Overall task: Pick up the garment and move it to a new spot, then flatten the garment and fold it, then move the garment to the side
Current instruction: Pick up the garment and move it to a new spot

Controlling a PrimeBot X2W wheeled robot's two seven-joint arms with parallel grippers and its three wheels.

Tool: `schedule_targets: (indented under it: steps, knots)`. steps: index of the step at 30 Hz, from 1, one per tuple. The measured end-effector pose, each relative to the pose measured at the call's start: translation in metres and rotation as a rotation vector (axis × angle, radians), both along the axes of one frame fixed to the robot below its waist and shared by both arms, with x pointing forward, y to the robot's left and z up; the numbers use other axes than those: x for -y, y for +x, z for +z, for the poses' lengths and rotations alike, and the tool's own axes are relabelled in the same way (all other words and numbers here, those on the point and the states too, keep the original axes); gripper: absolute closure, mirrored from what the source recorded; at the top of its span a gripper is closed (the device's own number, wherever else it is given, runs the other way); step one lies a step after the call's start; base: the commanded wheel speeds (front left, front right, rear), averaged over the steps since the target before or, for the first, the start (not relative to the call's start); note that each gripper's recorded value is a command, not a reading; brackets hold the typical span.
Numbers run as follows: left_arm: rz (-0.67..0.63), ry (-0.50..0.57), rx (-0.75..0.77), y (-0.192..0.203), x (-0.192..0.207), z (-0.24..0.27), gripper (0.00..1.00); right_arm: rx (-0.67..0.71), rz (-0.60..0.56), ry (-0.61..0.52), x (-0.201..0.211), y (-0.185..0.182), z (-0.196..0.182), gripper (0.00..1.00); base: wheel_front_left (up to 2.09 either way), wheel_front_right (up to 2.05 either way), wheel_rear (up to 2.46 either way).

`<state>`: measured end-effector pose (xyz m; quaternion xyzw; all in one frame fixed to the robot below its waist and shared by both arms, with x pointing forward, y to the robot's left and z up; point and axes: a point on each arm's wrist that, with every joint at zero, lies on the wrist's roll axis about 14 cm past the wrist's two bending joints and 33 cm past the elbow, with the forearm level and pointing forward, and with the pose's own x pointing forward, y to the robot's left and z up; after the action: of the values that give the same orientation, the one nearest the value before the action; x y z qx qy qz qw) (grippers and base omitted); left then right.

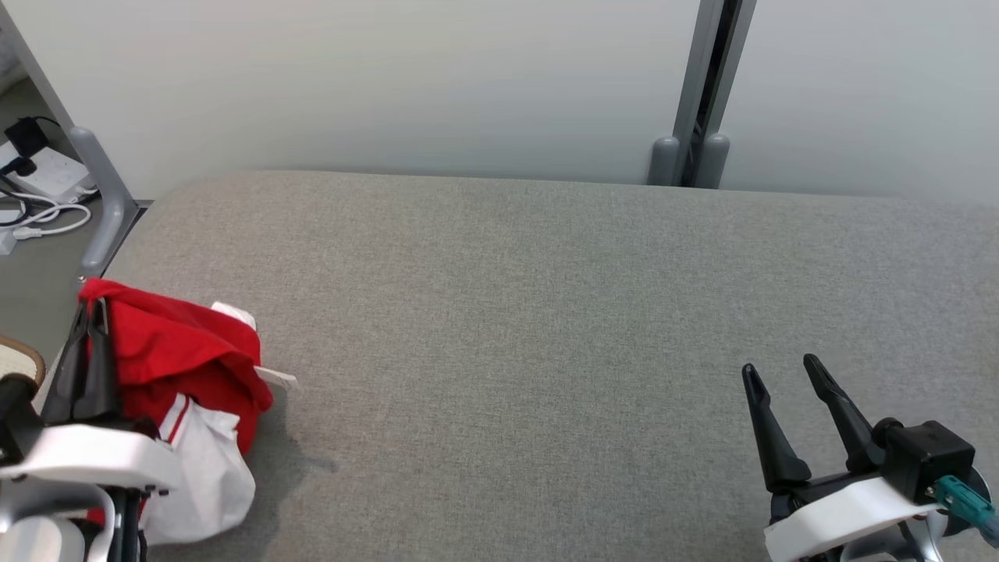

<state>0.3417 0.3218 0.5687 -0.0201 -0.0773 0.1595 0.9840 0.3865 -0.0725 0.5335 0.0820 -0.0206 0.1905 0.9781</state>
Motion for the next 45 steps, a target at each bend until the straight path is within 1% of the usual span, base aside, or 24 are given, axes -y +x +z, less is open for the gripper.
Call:
schedule_targets:
  steps: [6, 12, 16, 21, 31, 37, 42, 43, 45]
  knots:
    - [-0.011, -0.017, 0.007, -0.021, 0.015, 0.009, 1.0, 0.009, -0.008, 0.001, 0.003, -0.004, 0.004, 0.0, 0.0, 0.0, 0.0]
    - [-0.082, -0.014, 0.023, -0.018, 0.041, 0.017, 1.0, 0.019, -0.03, -0.004, 0.011, -0.007, 0.008, 0.0, 0.0, 0.0, 0.0]
    - [-0.178, -0.037, 0.018, -0.004, 0.074, 0.014, 1.0, 0.028, -0.056, -0.013, 0.02, -0.007, 0.012, 0.0, 0.0, 0.0, 0.0]
    - [-0.318, -0.065, 0.033, 0.021, 0.12, 0.017, 1.0, 0.038, -0.116, -0.019, 0.041, -0.011, 0.017, 0.0, 0.0, 0.0, 0.0]
    - [-0.673, -0.104, 0.031, 0.079, 0.241, 0.015, 1.0, 0.043, -0.33, -0.02, 0.111, -0.027, 0.016, 0.0, 0.0, 0.0, 0.0]
    - [-0.892, -0.116, -0.069, 0.103, 0.32, -0.018, 1.0, 0.009, -0.449, -0.022, 0.147, -0.038, 0.002, 0.0, 0.0, 0.0, 0.0]
    - [-1.009, -0.131, -0.235, 0.112, 0.365, -0.075, 1.0, -0.037, -0.511, -0.01, 0.164, -0.042, -0.017, 0.0, 0.0, 0.0, 0.0]
    - [-1.042, -0.146, -0.293, 0.113, 0.378, -0.097, 1.0, -0.053, -0.532, -0.011, 0.17, -0.042, -0.024, 0.0, 0.0, 0.0, 0.0]
    - [-1.064, -0.154, -0.34, 0.114, 0.386, -0.116, 1.0, -0.072, -0.549, -0.016, 0.175, -0.042, -0.031, 0.0, 0.0, 0.0, 0.0]
